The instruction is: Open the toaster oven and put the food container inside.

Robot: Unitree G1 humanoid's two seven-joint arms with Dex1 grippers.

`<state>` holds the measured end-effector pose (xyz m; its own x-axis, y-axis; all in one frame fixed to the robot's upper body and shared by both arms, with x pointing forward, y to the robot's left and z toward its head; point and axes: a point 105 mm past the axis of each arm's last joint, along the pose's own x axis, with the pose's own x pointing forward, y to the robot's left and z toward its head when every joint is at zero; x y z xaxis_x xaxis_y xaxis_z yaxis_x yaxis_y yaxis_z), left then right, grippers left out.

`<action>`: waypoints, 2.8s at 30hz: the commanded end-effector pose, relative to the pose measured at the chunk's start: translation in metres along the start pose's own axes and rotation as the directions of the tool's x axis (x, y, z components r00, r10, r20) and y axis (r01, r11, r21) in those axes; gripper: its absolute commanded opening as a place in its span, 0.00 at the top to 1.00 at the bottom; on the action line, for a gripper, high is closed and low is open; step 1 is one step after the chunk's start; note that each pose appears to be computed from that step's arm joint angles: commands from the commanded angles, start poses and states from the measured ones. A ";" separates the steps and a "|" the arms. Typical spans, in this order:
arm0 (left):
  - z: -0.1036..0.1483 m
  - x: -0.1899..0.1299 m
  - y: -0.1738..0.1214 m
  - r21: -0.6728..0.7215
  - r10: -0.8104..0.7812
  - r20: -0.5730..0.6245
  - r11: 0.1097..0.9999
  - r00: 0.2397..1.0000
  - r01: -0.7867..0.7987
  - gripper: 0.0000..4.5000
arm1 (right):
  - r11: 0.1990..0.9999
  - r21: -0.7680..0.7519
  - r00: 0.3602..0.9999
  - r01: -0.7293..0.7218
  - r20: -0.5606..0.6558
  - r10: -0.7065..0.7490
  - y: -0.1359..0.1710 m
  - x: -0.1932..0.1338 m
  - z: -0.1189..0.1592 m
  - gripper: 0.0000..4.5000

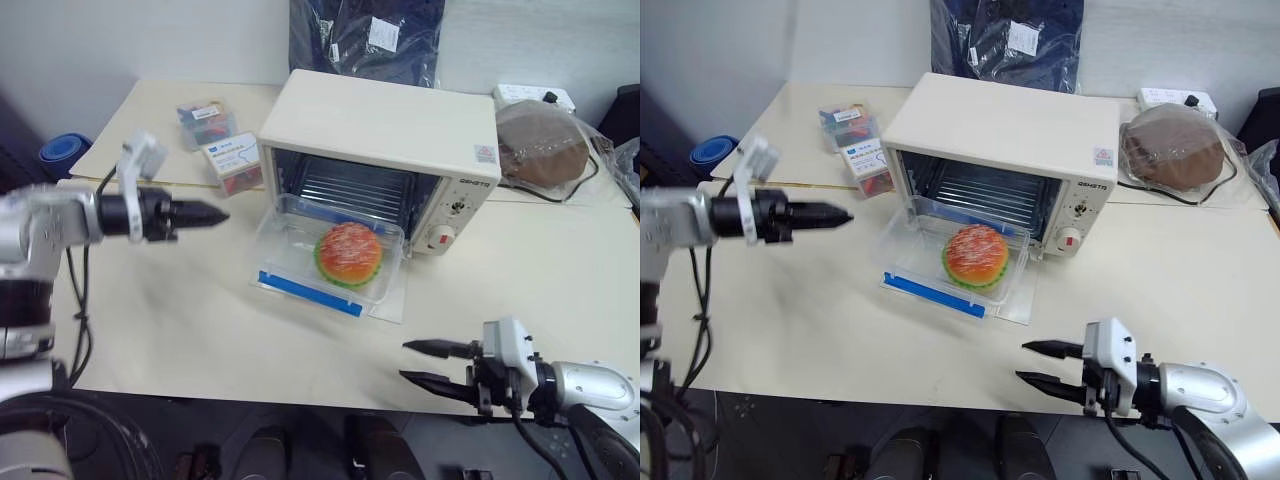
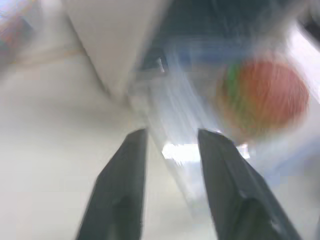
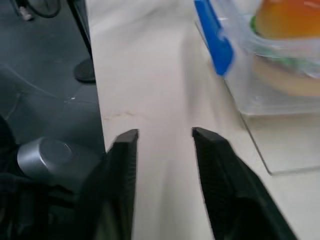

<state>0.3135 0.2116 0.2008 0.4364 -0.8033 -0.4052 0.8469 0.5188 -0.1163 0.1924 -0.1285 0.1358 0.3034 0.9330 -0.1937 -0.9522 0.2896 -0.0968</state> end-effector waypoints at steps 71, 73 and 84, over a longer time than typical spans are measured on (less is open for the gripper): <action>0.001 -0.014 -0.047 0.271 -0.099 0.551 0.960 0.829 -0.066 0.00 | 0.956 -0.091 0.913 0.280 0.333 -0.236 -0.093 0.010 -0.002 1.00; 0.004 -0.018 -0.042 0.243 -0.054 0.576 0.964 0.816 -0.107 0.00 | 0.944 -0.060 0.866 0.325 0.420 -0.271 -0.098 0.007 0.015 1.00; -0.017 -0.019 -0.022 0.276 0.076 0.455 0.935 0.887 -0.222 0.00 | 0.928 0.005 0.771 0.374 0.554 -0.314 -0.134 -0.006 0.070 1.00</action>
<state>0.2823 0.2176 0.1952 0.5821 -0.8106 0.0640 0.7894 0.5822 0.1947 0.3193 -0.1531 0.2131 0.5320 0.7369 0.4171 -0.7626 0.6311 -0.1422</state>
